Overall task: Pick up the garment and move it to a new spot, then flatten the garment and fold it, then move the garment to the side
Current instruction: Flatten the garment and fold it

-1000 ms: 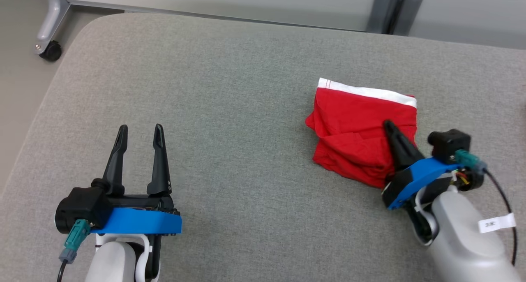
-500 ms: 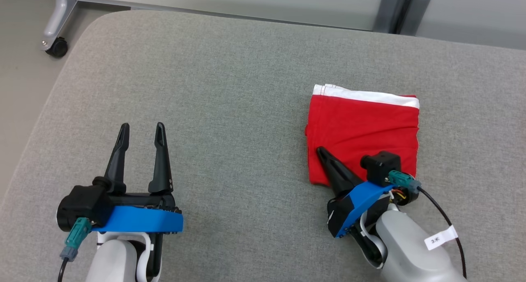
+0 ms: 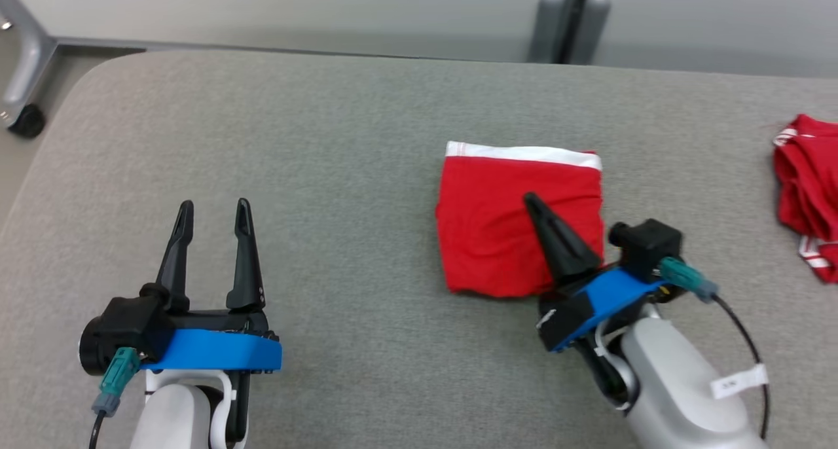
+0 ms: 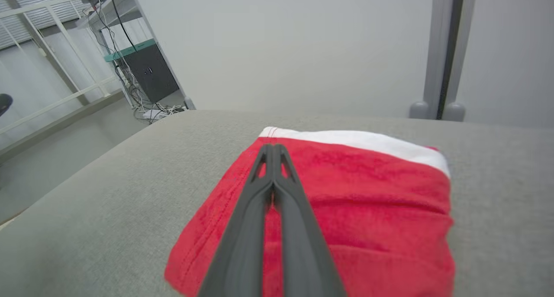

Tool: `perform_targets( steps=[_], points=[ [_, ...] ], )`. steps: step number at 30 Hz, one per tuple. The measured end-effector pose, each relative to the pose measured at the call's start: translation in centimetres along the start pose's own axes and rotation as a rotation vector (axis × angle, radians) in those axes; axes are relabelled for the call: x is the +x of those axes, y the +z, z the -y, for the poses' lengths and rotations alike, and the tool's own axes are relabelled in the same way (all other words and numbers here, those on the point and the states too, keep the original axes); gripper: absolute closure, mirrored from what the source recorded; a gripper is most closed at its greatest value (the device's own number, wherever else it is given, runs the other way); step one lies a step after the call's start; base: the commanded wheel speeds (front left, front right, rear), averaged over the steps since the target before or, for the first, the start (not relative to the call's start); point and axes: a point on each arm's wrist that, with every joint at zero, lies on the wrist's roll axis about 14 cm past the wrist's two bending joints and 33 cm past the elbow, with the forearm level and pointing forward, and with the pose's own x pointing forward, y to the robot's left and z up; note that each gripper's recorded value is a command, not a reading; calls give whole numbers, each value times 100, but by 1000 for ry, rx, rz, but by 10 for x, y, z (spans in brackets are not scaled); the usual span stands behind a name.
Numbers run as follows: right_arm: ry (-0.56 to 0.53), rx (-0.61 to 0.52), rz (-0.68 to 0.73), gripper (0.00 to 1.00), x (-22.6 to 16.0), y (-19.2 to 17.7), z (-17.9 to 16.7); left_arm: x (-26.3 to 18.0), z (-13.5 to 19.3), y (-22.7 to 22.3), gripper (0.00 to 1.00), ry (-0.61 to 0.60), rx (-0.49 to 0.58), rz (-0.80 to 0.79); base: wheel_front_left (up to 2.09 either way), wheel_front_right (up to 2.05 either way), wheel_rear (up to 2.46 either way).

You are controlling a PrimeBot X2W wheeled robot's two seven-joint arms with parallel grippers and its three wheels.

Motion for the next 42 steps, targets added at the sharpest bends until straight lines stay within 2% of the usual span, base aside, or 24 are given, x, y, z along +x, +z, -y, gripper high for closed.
perform_targets(
  steps=[9,10,11,13,18,27,42],
  points=[
    [-265,-91,143,100,-73,52,79,3,26,-5,0,-71,8,-12,0,0,0],
    [-292,-96,157,96,-81,56,85,3,28,-4,0,-77,9,-9,0,0,0],
    [-313,-105,170,71,-89,61,89,2,29,-3,0,-80,10,-8,0,0,0],
    [-354,-116,187,1,-105,66,97,0,30,-2,0,-77,10,-6,0,0,0],
    [-421,-131,225,0,-133,75,104,-8,28,0,0,-62,18,-5,0,0,0],
    [-459,-141,223,0,-153,76,97,-23,13,2,0,-12,42,-4,0,0,0],
    [-471,-133,155,0,-155,65,96,-29,2,-1,0,20,67,-13,0,0,0]
  ],
)
